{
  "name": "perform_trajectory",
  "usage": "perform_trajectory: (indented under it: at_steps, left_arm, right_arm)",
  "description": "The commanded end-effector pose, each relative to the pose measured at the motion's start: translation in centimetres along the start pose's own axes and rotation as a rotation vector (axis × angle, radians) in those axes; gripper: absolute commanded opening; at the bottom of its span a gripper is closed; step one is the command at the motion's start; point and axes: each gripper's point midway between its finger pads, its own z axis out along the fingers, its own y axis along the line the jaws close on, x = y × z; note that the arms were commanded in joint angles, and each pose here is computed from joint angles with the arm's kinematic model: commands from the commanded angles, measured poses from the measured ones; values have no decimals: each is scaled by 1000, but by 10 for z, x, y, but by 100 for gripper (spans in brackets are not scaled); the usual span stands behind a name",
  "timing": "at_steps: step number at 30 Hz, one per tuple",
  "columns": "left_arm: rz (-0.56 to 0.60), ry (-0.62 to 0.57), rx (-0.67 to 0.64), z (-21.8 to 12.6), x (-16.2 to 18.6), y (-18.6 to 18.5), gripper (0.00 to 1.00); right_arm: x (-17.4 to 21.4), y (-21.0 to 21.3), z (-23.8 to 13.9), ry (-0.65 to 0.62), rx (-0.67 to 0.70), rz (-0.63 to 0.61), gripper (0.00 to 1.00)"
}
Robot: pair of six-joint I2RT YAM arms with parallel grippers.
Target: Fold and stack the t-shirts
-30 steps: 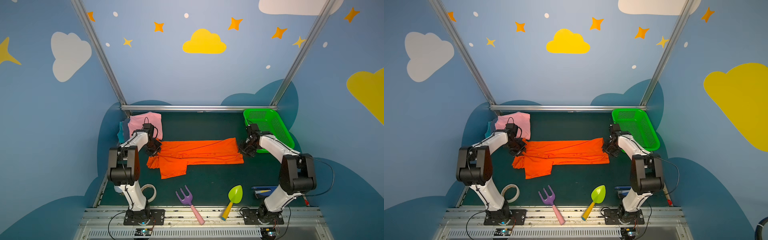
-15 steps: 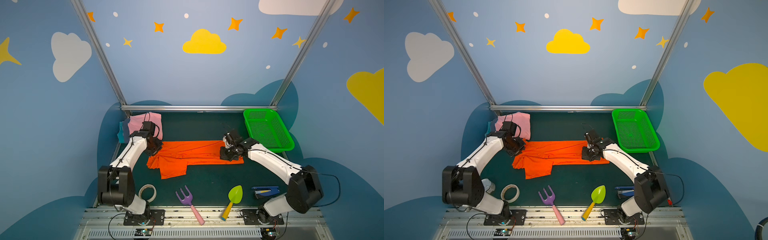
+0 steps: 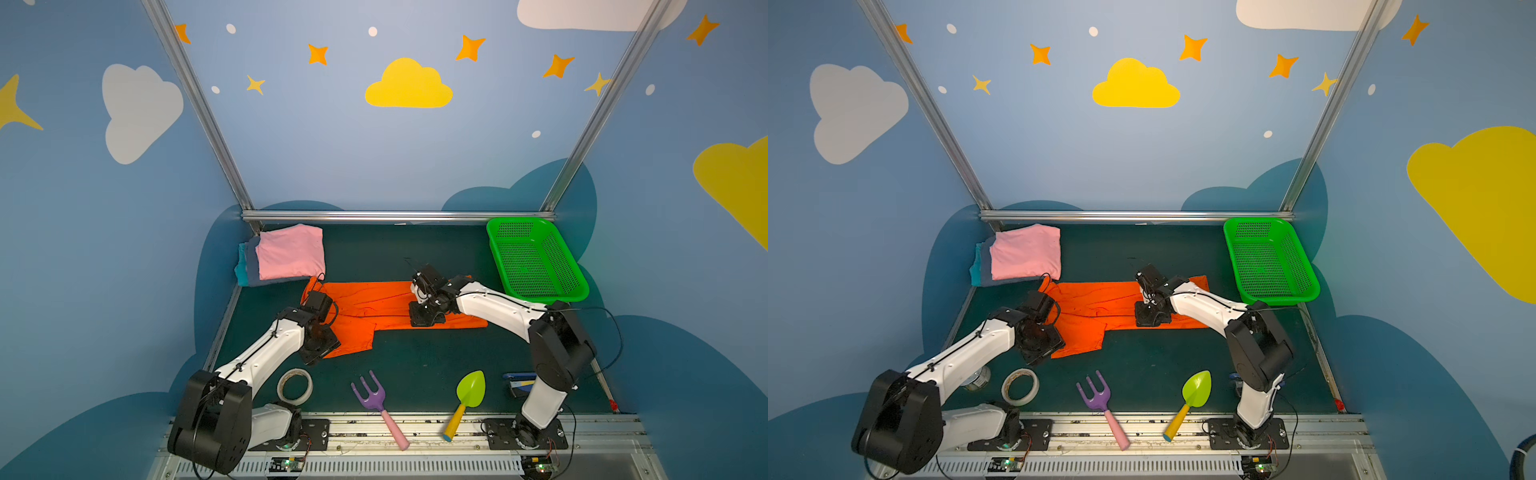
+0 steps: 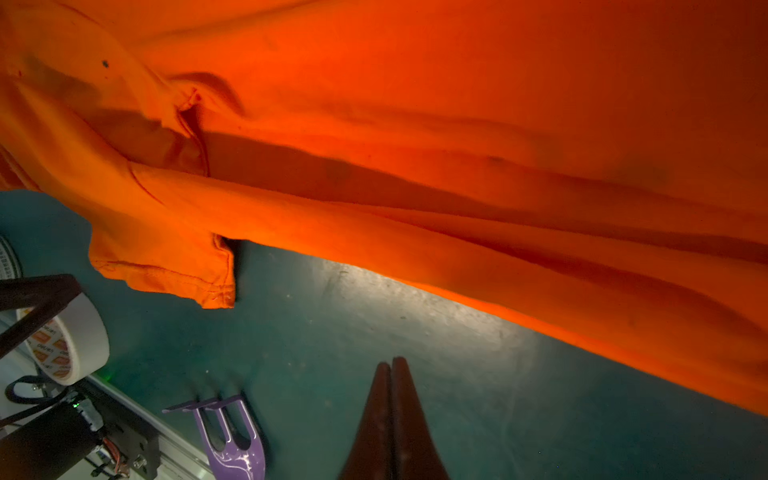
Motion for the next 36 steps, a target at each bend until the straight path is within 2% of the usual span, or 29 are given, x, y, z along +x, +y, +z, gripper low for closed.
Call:
perform_trajectory:
  at_steps: [1,7,8,11,14,21,27,32,36]
  left_arm:
    - [-3,-16,2,13,-4,-7,59]
    - [8,2,-47,31,-4,-2,45]
    - [9,3,-49,32,-5,-3,40]
    - [15,8,-53,33,-9,-9,16]
    - [27,8,-47,25,-14,-18,4]
    - [48,-24,67,-25,-39,-60,4]
    - [25,-76,182,-64,-75,-95,4]
    - [-4,-87,228,-65,-109,-120,4]
    - [-26,-35,267,-50,-128,-142,5]
  right_arm:
    - [5,13,16,49,-12,-35,0]
    - [-2,22,34,74,-17,-31,0]
    - [-4,22,36,77,-12,-30,0]
    - [-9,20,44,85,11,-24,0]
    - [-18,16,47,83,32,-15,0]
    - [-53,13,40,47,20,5,0]
    - [-75,4,43,36,34,18,0]
    - [-85,5,34,11,18,23,0]
    - [-83,8,16,-23,8,11,0]
